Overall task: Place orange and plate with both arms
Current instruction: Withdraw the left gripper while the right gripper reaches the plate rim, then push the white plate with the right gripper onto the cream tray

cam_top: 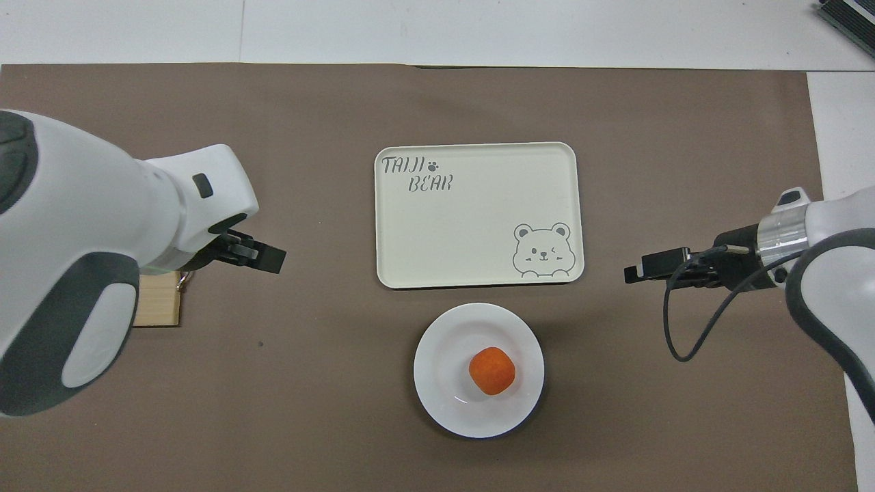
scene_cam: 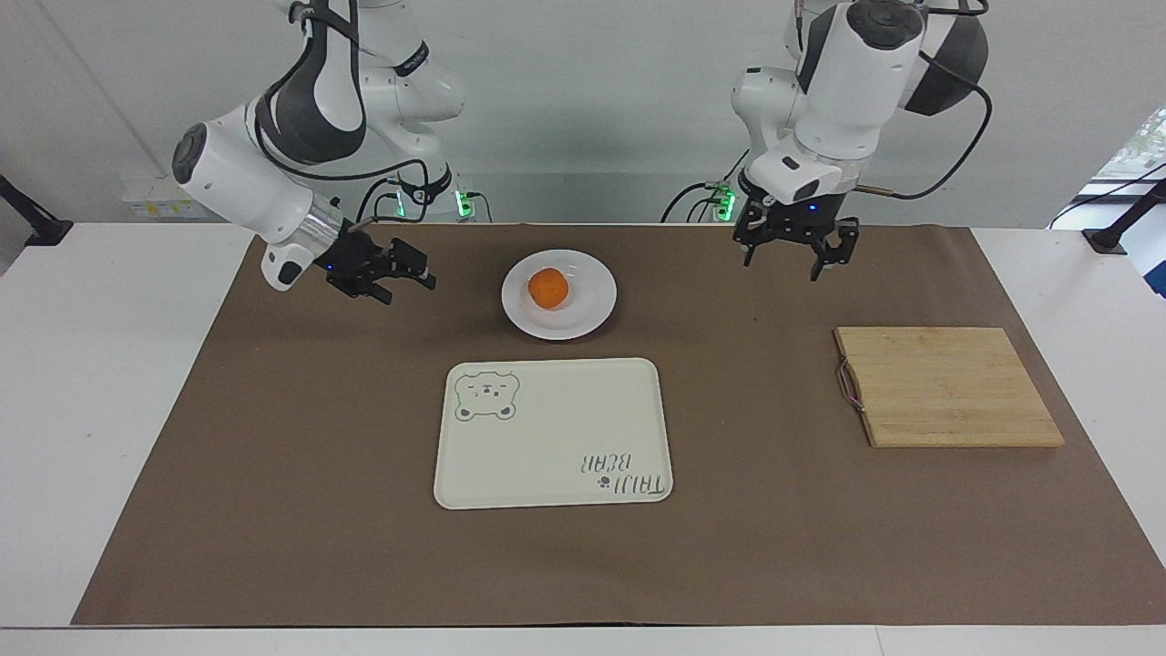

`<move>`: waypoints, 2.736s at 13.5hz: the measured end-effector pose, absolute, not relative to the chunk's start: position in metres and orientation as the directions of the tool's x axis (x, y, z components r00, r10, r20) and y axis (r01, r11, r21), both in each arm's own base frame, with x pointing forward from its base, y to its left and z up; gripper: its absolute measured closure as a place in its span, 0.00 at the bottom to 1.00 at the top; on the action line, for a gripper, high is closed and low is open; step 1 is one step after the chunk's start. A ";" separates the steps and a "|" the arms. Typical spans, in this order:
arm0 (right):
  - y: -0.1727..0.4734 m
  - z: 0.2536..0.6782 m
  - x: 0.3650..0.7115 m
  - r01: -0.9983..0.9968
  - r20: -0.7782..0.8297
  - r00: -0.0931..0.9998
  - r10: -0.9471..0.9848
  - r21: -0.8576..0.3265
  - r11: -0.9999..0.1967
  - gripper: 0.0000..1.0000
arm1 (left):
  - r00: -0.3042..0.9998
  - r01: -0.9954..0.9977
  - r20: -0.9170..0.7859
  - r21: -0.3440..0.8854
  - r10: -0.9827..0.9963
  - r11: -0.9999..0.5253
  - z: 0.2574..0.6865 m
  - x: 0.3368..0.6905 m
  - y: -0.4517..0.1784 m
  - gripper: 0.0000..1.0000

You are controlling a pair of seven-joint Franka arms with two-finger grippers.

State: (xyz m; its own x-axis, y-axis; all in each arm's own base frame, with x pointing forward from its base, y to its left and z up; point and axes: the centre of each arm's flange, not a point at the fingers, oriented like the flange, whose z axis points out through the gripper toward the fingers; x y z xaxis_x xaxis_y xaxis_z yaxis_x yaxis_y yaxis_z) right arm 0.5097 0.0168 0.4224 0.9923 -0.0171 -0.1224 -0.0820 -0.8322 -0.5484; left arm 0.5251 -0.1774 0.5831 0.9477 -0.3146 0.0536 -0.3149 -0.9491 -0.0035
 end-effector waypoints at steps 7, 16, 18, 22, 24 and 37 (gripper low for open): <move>0.091 0.325 0.446 -0.164 -0.124 0.986 -0.108 -0.714 -0.680 0.00 | 0.991 -0.110 0.080 -0.003 -0.110 -0.994 0.596 0.553 -0.064 0.00; 0.097 0.258 0.394 -0.201 -0.191 0.978 -0.085 -0.752 -0.628 0.00 | 1.000 -0.030 -0.007 -0.004 -0.030 -1.000 0.625 0.543 -0.015 0.00; 0.098 0.249 0.385 -0.196 -0.183 0.979 -0.085 -0.769 -0.608 0.00 | 0.999 -0.047 -0.014 0.000 -0.047 -0.999 0.629 0.542 -0.010 0.00; 0.097 0.245 0.381 -0.197 -0.183 0.979 -0.086 -0.774 -0.602 0.14 | 0.999 -0.047 -0.024 0.006 -0.047 -0.999 0.628 0.542 -0.004 0.00; 0.097 0.241 0.379 -0.205 -0.193 0.977 -0.086 -0.770 -0.604 0.42 | 0.998 -0.048 -0.028 0.006 -0.048 -0.999 0.628 0.542 -0.005 0.00; 0.089 0.261 0.411 -0.066 -0.051 0.998 -0.041 -0.808 -0.586 0.95 | 0.999 -0.043 -0.030 0.006 -0.043 -0.999 0.628 0.541 -0.003 0.00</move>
